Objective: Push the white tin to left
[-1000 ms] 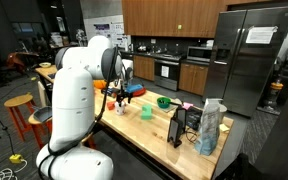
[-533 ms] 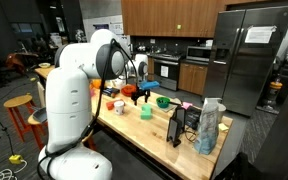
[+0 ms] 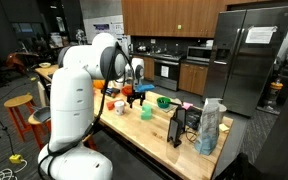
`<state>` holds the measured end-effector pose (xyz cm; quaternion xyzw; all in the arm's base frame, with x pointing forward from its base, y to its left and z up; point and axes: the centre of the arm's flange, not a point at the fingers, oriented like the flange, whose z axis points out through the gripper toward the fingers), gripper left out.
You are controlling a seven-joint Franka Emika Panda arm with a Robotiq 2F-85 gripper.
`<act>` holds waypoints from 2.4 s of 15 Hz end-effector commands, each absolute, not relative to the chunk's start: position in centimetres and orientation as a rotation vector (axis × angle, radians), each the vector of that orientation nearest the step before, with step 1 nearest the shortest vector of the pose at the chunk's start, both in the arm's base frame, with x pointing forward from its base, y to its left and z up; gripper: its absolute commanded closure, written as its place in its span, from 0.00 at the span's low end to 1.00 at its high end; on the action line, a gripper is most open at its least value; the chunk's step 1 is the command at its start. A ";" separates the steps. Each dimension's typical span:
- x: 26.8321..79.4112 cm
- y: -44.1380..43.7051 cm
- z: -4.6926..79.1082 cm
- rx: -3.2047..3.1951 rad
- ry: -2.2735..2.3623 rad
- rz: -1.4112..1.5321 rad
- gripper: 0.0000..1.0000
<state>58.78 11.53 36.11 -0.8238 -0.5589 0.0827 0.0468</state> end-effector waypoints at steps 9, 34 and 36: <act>58.5 17.1 34.8 -2.229 -1.846 0.500 0.00; 60.3 27.7 32.6 -2.158 -2.284 0.154 0.00; 61.4 26.3 32.8 -2.244 -2.357 0.072 0.00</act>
